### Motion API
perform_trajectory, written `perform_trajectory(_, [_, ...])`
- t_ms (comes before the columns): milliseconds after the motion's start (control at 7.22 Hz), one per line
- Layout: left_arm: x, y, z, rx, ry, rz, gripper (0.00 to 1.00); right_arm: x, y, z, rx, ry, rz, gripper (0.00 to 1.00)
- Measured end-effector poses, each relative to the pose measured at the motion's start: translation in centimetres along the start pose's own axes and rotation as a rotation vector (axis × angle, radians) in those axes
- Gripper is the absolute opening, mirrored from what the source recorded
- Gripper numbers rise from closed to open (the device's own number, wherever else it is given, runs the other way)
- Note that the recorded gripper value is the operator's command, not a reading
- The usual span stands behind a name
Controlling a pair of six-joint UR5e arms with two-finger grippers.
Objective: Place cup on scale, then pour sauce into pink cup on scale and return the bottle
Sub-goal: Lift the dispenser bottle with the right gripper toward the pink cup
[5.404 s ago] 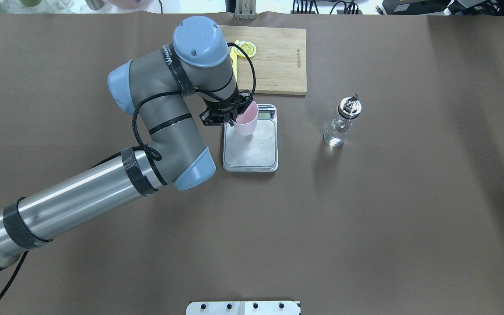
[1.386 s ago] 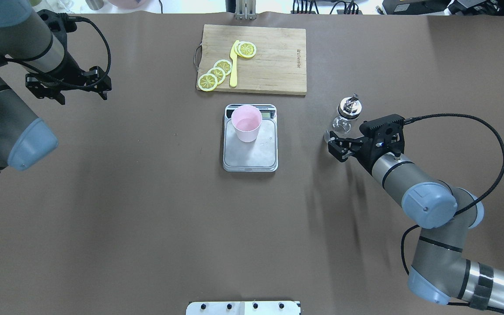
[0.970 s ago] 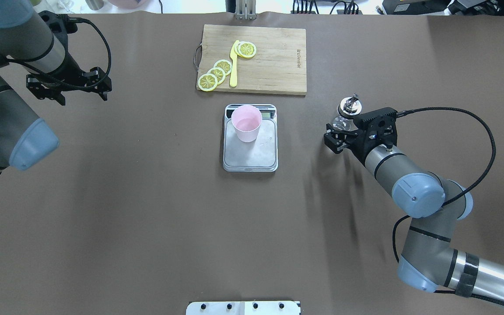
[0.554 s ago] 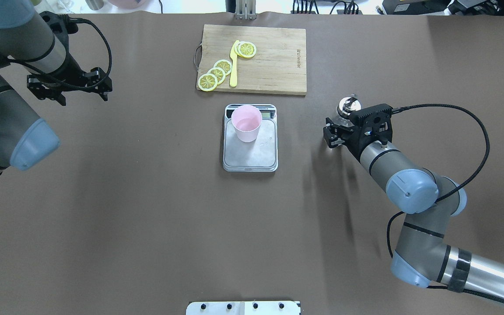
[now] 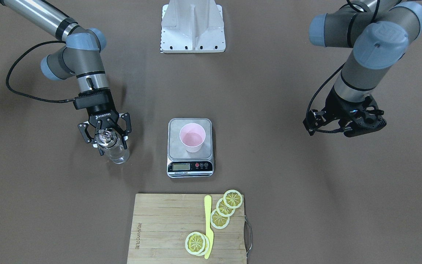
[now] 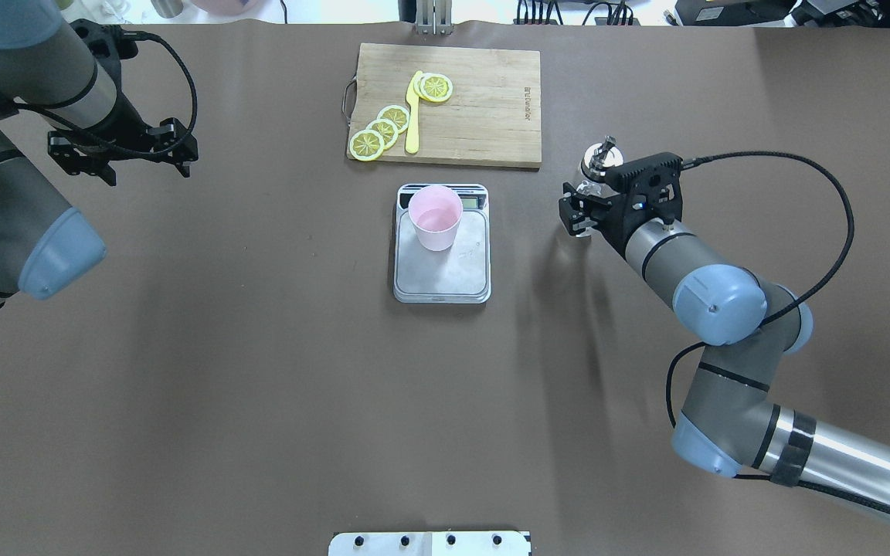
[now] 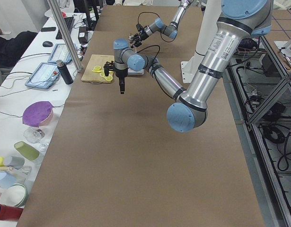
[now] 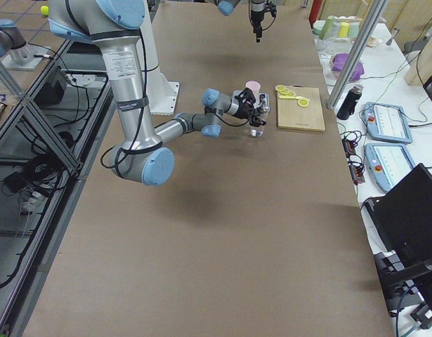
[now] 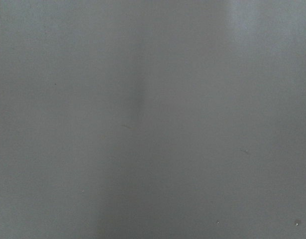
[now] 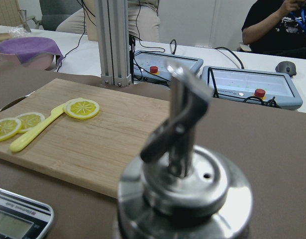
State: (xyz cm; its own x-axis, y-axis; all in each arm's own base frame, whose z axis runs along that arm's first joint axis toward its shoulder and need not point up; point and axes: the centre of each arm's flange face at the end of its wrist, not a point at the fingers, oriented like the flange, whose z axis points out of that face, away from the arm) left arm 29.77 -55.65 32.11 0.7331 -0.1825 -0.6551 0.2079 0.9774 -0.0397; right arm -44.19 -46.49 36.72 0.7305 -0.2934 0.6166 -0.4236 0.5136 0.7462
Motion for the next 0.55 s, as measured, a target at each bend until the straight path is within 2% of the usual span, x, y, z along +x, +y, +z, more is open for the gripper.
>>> perform_trajectory(139, [-0.1,0.0,0.0,0.000,0.000,-0.001,0.98,0.1,-1.2,0.2,-0.005,0.018,-0.072,0.00])
perform_trajectory(277, [-0.1,-0.1,0.0,0.001,0.000,-0.002,0.98,-0.3,-2.6,0.0,-0.011,0.068,-0.157,0.00])
perform_trajectory(554, [-0.7,-0.7,-0.2,0.006,-0.004,0.001,0.98,-3.2,-4.4,-1.4,-0.035,0.234,-0.446,0.00])
